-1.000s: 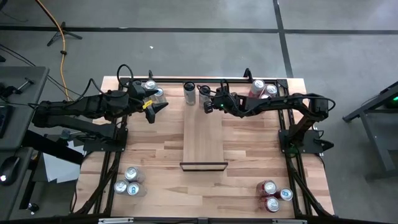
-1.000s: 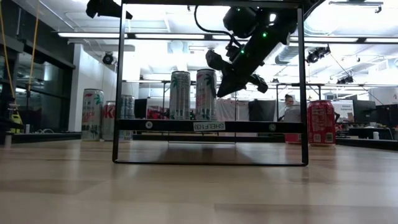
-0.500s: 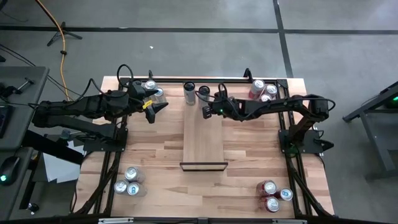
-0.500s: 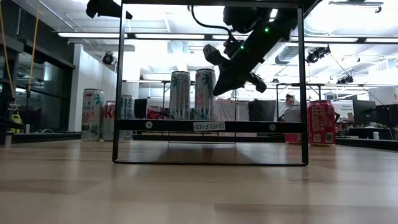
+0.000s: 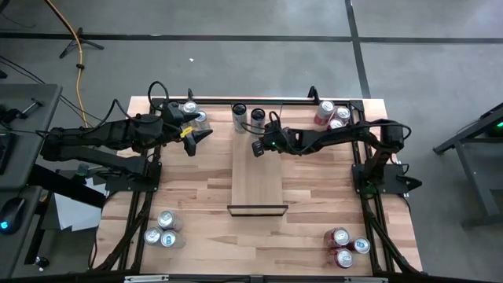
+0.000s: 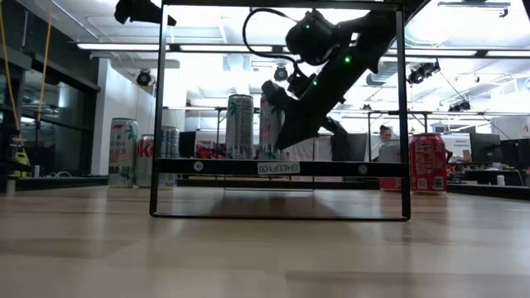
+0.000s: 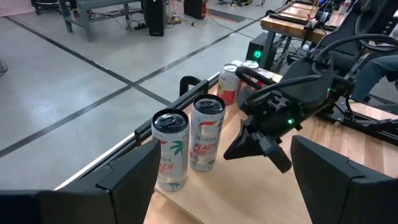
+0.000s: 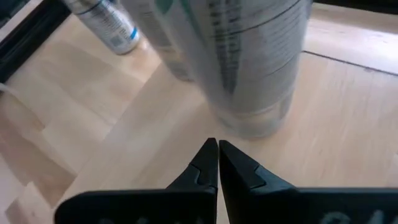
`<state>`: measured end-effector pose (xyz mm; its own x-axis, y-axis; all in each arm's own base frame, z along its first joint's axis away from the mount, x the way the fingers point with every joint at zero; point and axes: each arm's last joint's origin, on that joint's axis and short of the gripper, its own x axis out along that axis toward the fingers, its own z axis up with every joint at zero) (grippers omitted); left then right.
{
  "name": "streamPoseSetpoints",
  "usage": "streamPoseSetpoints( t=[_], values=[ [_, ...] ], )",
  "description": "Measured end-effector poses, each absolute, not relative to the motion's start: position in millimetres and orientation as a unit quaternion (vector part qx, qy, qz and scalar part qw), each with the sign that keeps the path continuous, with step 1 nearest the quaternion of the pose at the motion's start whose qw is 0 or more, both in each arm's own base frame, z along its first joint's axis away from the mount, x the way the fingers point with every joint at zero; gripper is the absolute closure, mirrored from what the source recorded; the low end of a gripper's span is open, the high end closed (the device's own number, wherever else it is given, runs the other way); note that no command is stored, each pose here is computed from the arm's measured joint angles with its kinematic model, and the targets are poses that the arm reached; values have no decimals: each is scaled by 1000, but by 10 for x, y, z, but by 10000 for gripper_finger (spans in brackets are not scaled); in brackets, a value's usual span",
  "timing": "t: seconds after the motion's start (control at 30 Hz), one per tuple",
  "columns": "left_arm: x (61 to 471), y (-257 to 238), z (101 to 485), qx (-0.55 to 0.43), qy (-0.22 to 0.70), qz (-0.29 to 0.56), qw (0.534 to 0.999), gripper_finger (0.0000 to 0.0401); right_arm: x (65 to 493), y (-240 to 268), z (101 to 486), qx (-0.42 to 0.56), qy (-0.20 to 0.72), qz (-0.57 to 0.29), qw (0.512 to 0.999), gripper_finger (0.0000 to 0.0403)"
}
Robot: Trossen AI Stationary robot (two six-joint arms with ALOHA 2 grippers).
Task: Place canned beverage on shelf
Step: Put the bottom white-pink soda can on the shelf aligned with the other white-pink soda can
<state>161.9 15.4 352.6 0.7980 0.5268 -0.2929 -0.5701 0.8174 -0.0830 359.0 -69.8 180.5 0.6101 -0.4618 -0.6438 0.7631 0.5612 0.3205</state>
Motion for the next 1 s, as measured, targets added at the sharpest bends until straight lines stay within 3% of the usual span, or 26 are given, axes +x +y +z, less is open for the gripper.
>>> streamPoseSetpoints(
  t=[1.0],
  values=[
    [1617, 156, 3526, -82, 128, 295, 943, 102, 3667, -927, 1962, 293, 160, -349, 876, 403]
  ],
)
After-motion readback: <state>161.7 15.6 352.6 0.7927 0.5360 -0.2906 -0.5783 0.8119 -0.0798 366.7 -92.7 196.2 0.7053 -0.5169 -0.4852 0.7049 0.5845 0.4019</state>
